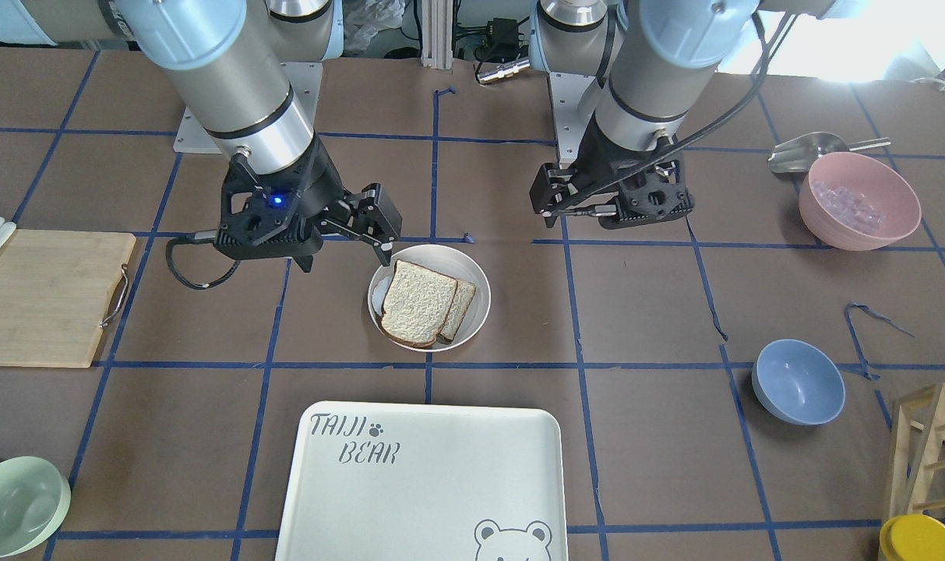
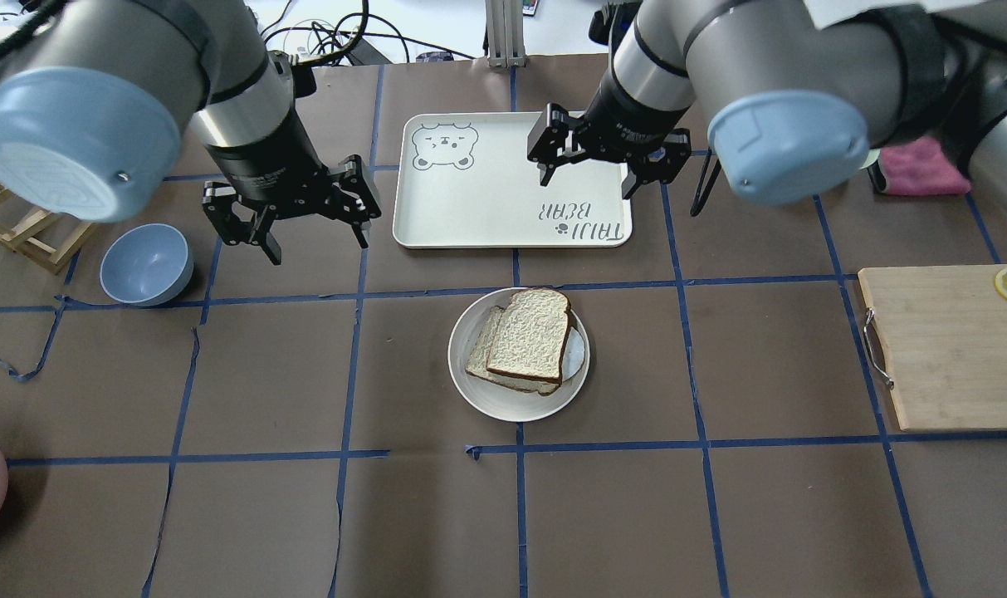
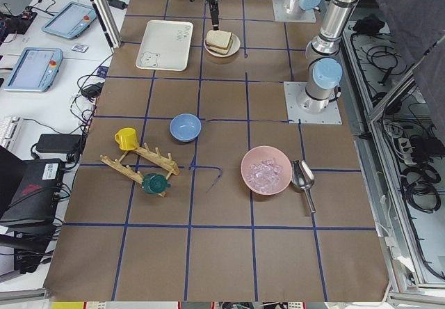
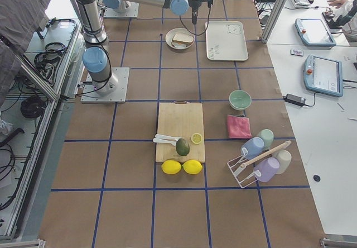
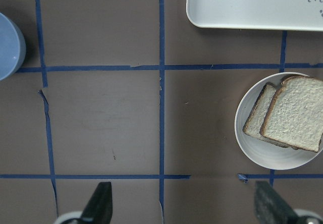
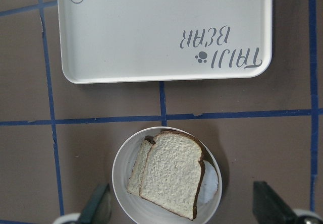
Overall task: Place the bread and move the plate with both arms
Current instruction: 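Raise the right gripper away while the left gripper reaches toward the plate, then grip the plate rim with the left gripper and slide it onto the tray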
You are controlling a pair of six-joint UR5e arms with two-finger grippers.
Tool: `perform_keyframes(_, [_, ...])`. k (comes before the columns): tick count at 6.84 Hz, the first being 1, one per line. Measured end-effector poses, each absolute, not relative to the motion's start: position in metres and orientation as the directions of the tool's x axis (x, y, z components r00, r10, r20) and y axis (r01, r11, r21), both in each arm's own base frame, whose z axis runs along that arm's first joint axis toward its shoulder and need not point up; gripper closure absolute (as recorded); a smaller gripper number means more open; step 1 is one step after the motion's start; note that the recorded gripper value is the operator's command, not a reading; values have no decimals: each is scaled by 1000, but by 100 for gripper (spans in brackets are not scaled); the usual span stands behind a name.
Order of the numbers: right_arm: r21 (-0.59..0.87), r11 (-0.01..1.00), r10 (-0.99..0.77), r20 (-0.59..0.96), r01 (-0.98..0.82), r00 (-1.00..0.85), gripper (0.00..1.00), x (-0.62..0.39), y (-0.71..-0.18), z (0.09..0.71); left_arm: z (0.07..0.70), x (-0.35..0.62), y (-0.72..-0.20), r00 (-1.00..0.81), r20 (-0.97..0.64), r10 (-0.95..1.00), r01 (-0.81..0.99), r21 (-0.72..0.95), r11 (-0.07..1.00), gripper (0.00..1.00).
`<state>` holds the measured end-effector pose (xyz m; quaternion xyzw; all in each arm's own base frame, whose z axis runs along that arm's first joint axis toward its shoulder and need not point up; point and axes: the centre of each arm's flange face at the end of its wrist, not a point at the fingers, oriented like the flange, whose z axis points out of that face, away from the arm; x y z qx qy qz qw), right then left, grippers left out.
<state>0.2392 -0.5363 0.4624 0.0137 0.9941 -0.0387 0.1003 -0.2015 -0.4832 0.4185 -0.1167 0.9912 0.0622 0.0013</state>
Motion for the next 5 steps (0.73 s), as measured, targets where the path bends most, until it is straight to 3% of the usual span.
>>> perform_keyframes(3, [21, 992, -120, -63, -122, -991, 0, 196, -527, 511, 292, -257, -442, -923, -34, -382, -382, 172, 908, 6])
perform_keyframes(4, [21, 988, -154, -42, -155, -987, 0, 190, -514, 525, 255, -262, -431, -901, -11, -433, -427, 194, 883, 15])
perform_keyframes(5, [18, 988, -154, -27, -155, -988, 0, 184, -509, 528, 227, -264, -426, -883, -3, -469, -459, 205, 864, 18])
